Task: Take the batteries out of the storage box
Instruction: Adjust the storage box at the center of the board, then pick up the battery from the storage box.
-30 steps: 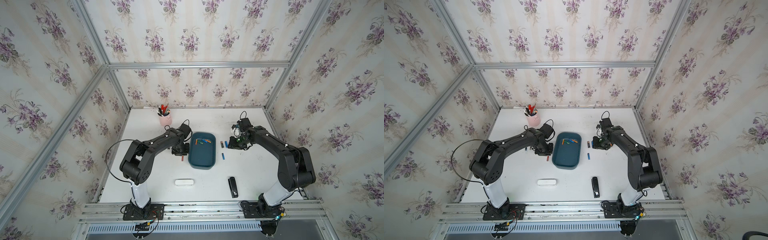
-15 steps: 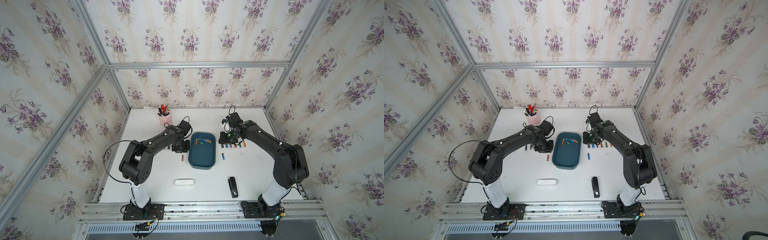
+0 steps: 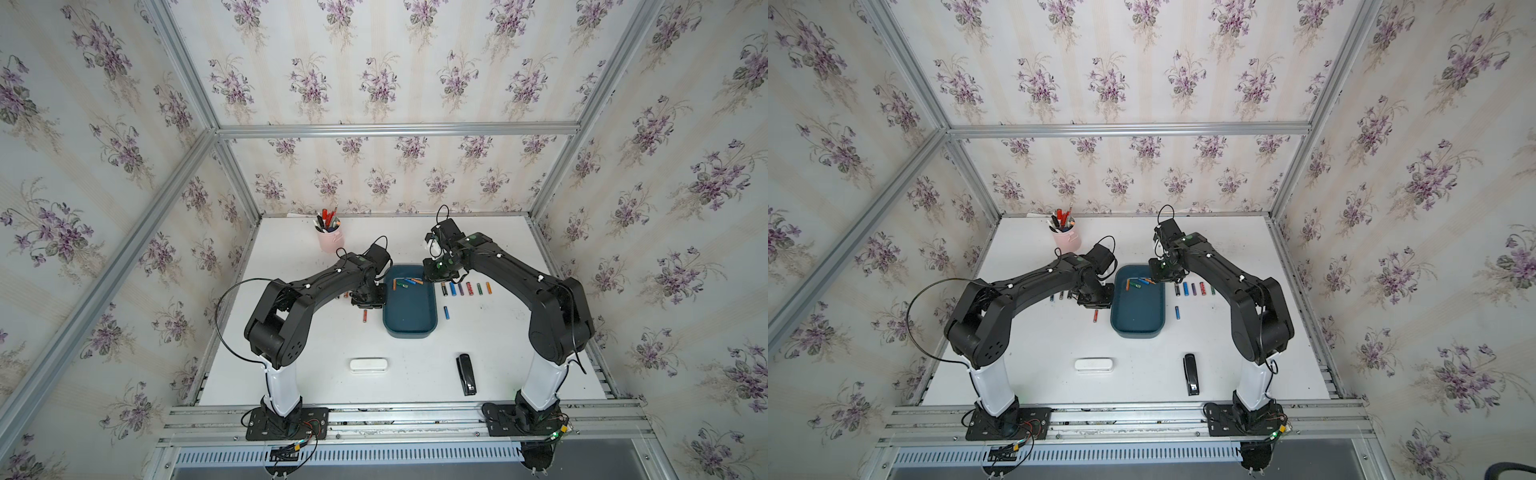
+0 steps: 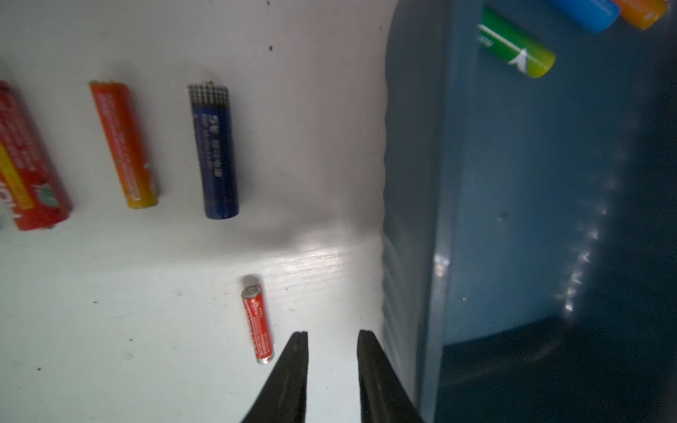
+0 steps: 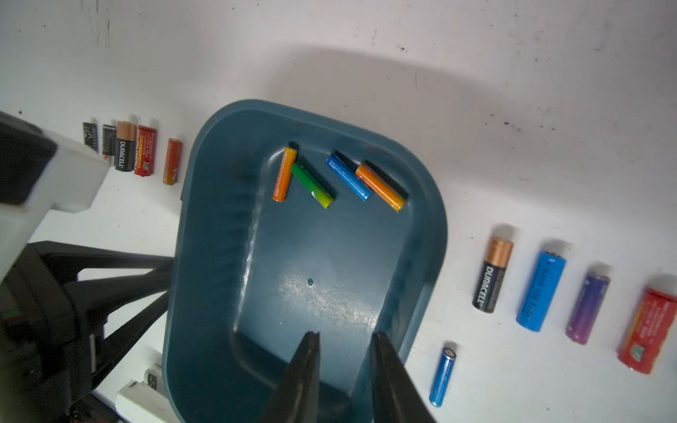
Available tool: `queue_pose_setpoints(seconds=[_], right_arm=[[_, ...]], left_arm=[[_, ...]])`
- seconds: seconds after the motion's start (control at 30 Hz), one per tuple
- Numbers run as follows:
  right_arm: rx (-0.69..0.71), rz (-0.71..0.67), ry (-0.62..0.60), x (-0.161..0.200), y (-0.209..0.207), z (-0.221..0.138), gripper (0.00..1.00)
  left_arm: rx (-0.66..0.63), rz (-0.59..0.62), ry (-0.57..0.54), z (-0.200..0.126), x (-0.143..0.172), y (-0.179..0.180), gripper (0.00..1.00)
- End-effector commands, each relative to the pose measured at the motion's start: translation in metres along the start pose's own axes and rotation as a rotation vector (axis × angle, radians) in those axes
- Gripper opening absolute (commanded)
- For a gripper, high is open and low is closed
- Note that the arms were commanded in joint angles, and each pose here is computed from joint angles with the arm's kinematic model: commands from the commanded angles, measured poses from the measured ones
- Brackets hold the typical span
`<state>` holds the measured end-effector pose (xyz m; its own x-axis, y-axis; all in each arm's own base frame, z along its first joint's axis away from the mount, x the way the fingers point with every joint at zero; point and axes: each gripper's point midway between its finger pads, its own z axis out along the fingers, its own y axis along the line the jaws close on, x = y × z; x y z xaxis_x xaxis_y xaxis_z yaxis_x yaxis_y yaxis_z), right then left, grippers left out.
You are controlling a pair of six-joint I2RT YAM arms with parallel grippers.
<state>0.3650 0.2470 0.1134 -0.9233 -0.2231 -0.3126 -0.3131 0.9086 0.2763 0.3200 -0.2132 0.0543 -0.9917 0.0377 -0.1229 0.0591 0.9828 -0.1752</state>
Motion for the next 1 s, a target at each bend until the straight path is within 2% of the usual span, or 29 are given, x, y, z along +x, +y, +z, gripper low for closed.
queue_pose_setpoints(seconds=[0.0, 0.03, 0.37, 0.57, 0.97], right_arm=[[0.024, -0.055, 0.012, -0.007, 0.001, 0.012, 0.29], [0.012, -0.103, 0.029, -0.003, 0.019, 0.02, 0.29], [0.005, -0.224, 0.053, -0.024, 0.041, 0.067, 0.3], [0.049, -0.248, 0.058, -0.034, 0.037, 0.083, 0.3], [0.108, -0.266, 0.09, -0.03, 0.024, 0.102, 0.31]], left_arm=[[-0.042, -0.002, 0.011, -0.006, 0.004, 0.021, 0.3], [-0.041, -0.009, 0.01, -0.009, 0.005, 0.027, 0.3], [-0.045, -0.077, -0.005, -0.029, 0.016, 0.067, 0.32], [-0.053, -0.081, 0.016, -0.027, 0.023, 0.077, 0.32], [-0.04, -0.087, 0.025, -0.022, 0.02, 0.077, 0.32]])
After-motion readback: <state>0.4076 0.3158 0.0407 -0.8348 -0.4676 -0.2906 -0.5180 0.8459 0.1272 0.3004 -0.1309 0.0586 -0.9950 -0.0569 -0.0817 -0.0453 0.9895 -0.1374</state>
